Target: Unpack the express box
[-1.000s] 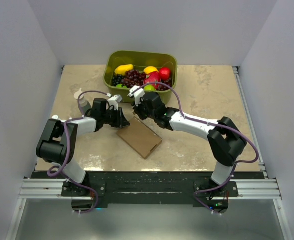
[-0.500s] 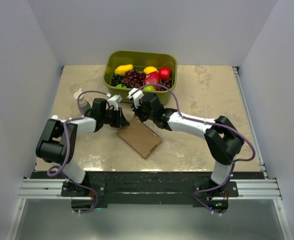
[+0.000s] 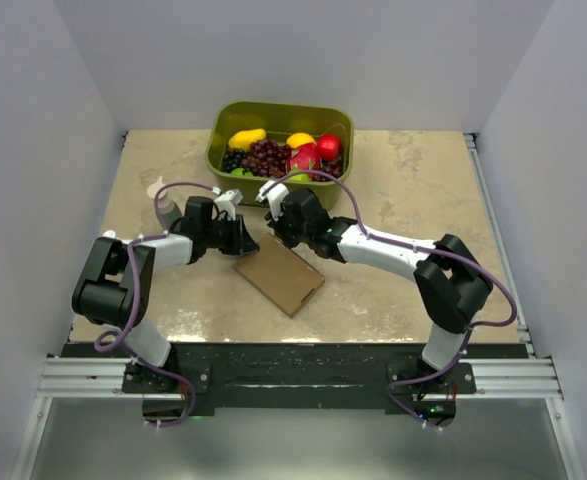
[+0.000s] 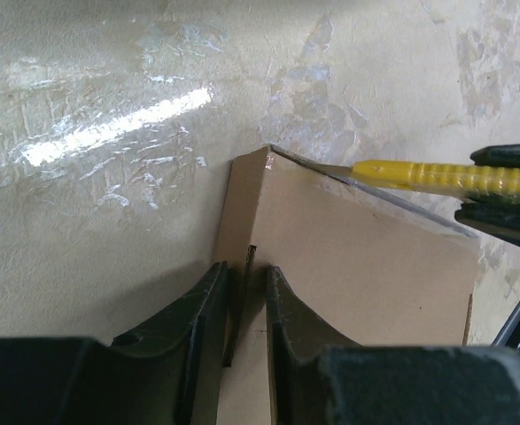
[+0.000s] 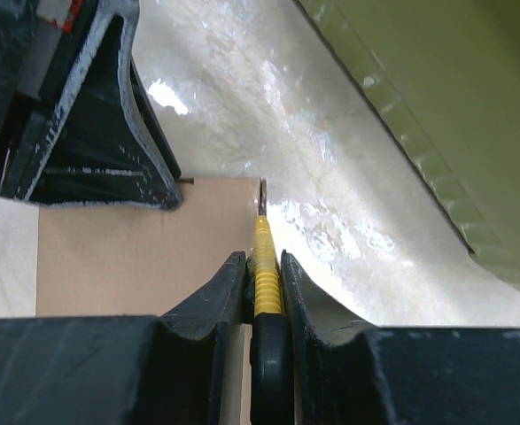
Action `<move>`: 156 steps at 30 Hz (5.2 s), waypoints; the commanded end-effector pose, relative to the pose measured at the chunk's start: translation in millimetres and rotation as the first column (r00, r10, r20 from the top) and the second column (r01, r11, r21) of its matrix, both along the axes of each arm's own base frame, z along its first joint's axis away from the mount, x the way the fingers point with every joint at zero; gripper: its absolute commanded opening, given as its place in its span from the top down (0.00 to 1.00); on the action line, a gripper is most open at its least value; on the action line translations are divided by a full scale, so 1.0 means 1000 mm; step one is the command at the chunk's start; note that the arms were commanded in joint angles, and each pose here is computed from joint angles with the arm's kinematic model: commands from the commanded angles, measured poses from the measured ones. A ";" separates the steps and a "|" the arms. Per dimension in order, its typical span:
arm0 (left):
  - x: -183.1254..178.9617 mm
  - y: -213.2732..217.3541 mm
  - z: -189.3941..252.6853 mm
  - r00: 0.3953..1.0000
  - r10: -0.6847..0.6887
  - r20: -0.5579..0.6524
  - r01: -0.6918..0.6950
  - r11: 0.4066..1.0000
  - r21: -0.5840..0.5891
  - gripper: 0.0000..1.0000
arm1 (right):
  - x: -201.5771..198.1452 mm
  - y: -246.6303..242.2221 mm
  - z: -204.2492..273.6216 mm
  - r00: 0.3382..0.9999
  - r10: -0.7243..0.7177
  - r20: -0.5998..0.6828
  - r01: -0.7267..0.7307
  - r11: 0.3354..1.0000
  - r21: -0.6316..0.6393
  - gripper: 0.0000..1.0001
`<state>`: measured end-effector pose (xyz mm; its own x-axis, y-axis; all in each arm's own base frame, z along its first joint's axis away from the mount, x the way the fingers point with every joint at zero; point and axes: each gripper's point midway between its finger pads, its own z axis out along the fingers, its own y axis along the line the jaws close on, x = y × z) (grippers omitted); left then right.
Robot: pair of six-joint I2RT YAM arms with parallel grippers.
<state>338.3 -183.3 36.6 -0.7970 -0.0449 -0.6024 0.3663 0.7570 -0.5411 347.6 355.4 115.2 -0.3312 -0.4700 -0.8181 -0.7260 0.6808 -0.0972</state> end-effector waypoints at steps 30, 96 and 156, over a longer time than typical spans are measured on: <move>-0.013 0.028 -0.051 0.985 0.113 -0.127 -0.092 0.983 0.160 1.00 | -0.061 -0.062 0.001 0.992 0.025 -0.123 -0.044 0.987 -0.157 1.00; -0.025 0.007 0.073 0.794 -0.570 0.213 0.480 0.802 0.356 0.33 | -0.018 -0.153 0.065 0.976 -0.217 0.010 0.217 0.976 -0.012 1.00; -0.024 -0.005 0.050 0.941 -0.339 0.019 0.327 0.919 0.222 0.25 | -0.035 -0.185 0.040 0.952 -0.247 -0.180 0.244 0.969 -0.038 1.00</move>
<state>318.1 -179.1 69.4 -0.7488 0.3894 -0.5363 0.6220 0.6922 -0.3660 317.4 167.5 146.1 -0.5875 -0.4051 -0.7005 -0.5497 0.8350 -0.0218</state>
